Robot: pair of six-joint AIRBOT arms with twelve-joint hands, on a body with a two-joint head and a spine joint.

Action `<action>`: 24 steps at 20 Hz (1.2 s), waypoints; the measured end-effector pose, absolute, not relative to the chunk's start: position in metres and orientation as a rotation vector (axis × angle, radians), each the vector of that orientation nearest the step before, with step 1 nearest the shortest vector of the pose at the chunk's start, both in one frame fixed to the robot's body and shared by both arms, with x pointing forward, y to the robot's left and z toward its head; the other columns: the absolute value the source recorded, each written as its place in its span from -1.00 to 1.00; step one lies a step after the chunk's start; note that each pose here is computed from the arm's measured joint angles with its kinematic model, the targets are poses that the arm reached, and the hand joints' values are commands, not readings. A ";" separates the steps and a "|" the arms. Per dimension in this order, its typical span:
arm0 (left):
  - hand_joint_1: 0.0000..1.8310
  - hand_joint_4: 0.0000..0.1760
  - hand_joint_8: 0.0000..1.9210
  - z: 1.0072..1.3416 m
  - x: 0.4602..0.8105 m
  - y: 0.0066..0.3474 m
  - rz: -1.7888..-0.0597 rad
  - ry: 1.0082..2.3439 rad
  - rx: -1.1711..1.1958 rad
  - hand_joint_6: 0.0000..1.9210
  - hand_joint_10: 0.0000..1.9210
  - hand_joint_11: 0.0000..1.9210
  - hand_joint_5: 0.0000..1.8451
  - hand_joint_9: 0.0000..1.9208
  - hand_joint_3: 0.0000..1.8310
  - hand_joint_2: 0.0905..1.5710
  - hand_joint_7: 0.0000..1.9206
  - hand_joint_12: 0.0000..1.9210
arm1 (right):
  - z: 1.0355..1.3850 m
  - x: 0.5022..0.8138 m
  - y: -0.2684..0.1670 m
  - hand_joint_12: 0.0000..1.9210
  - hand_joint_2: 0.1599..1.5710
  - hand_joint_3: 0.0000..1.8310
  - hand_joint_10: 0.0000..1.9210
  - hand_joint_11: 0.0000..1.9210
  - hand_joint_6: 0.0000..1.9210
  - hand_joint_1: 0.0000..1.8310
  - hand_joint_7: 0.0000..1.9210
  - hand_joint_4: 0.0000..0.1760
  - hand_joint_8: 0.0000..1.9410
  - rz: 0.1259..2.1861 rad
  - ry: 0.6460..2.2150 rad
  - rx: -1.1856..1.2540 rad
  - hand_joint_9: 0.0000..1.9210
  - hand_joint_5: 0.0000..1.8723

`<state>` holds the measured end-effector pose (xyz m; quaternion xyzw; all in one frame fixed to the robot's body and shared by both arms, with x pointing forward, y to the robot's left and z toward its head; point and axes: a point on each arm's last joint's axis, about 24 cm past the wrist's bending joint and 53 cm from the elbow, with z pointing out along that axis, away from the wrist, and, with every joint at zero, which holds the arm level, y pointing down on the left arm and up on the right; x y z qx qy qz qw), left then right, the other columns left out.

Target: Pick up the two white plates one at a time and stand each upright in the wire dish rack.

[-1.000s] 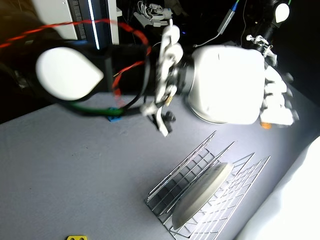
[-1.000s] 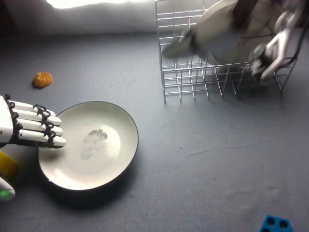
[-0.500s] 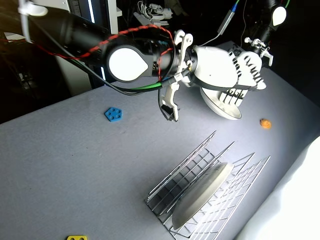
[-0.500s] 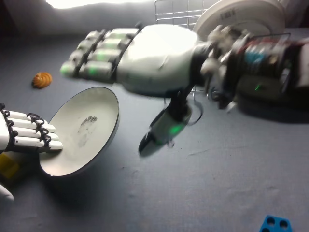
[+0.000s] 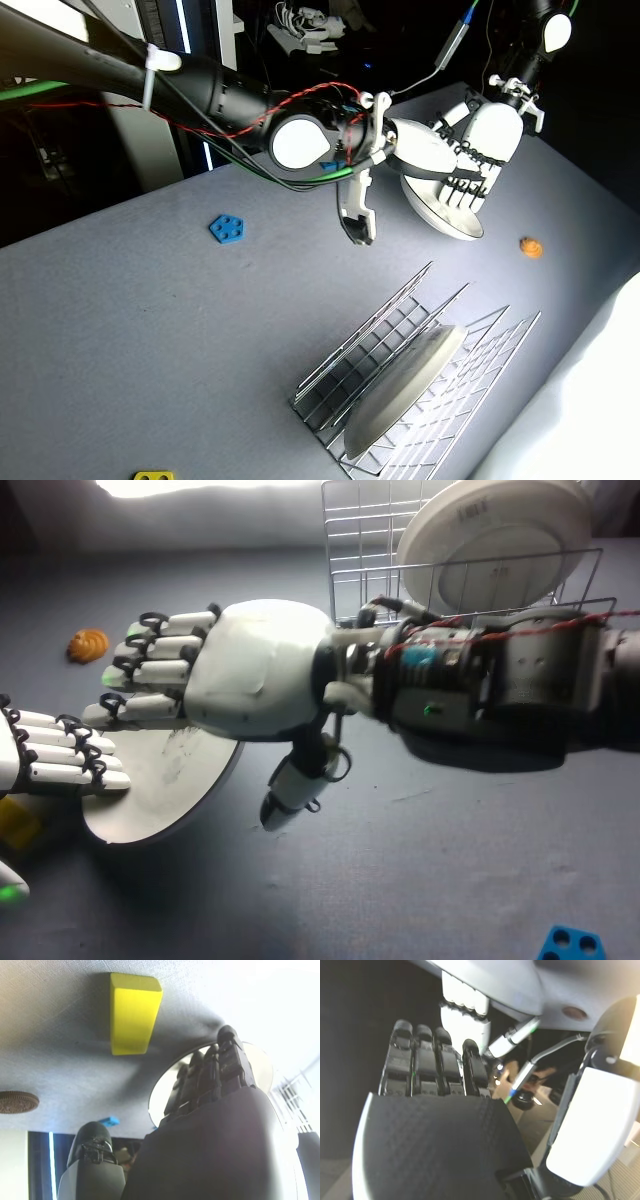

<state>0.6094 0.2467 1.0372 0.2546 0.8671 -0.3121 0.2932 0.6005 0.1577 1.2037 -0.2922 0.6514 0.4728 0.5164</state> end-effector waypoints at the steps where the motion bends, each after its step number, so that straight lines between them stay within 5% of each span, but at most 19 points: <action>1: -1.00 -1.00 -1.00 1.037 0.609 0.247 -0.832 2.309 0.678 -1.00 -1.00 -1.00 -1.00 -1.00 -1.00 0.32 -1.00 -1.00 | 1.199 0.599 0.160 -1.00 -0.18 -0.97 -1.00 -1.00 -1.00 0.10 -1.00 -0.12 -1.00 1.143 1.566 -0.702 -1.00 -1.00; 5: -1.00 -1.00 -1.00 1.037 0.609 0.247 -0.832 2.309 0.678 -1.00 -1.00 -1.00 -1.00 -1.00 -1.00 0.31 -1.00 -1.00 | 1.179 0.598 0.171 -1.00 -0.13 -0.97 -1.00 -1.00 -1.00 0.13 -1.00 -0.52 -1.00 1.135 1.570 -0.728 -1.00 -1.00; 9: -1.00 -1.00 -1.00 1.037 0.609 0.247 -0.832 2.310 0.678 -1.00 -1.00 -1.00 -1.00 -1.00 -1.00 0.31 -1.00 -1.00 | 1.159 0.615 0.168 -1.00 -0.12 -0.98 -1.00 -1.00 -1.00 0.16 -1.00 -0.59 -1.00 1.098 1.601 -0.709 -1.00 -1.00; 12: -1.00 -1.00 -1.00 1.037 0.609 0.247 -0.832 2.310 0.678 -1.00 -1.00 -1.00 -1.00 -1.00 -1.00 0.31 -1.00 -1.00 | 1.158 0.621 0.174 -1.00 -0.13 -0.99 -1.00 -1.00 -1.00 0.13 -1.00 -0.99 -1.00 1.126 1.606 -0.662 -1.00 -1.00; 18: -1.00 -1.00 -1.00 1.037 0.609 0.247 -0.832 2.309 0.678 -1.00 -1.00 -1.00 -1.00 -1.00 -1.00 0.31 -1.00 -1.00 | 1.163 0.623 0.182 -0.96 -0.07 -0.98 -1.00 -0.92 -1.00 0.31 -1.00 -1.00 -1.00 1.141 1.576 -0.653 -1.00 -1.00; 20: -1.00 -1.00 -1.00 1.037 0.609 0.246 -0.832 2.310 0.678 -1.00 -1.00 -1.00 -1.00 -1.00 -1.00 0.31 -1.00 -1.00 | 1.163 0.628 0.181 -0.47 0.00 -0.99 -0.98 -1.00 -0.98 0.34 -0.97 -1.00 -0.99 1.145 1.585 -0.628 -0.95 -0.92; 24: -1.00 -1.00 -1.00 1.037 0.609 0.247 -0.832 2.310 0.678 -1.00 -1.00 -1.00 -1.00 -1.00 -1.00 0.32 -1.00 -1.00 | 1.176 0.629 0.185 -0.10 0.09 -1.00 -0.98 -1.00 -0.98 0.38 -0.76 -1.00 -0.99 1.160 1.561 -0.620 -0.75 -0.73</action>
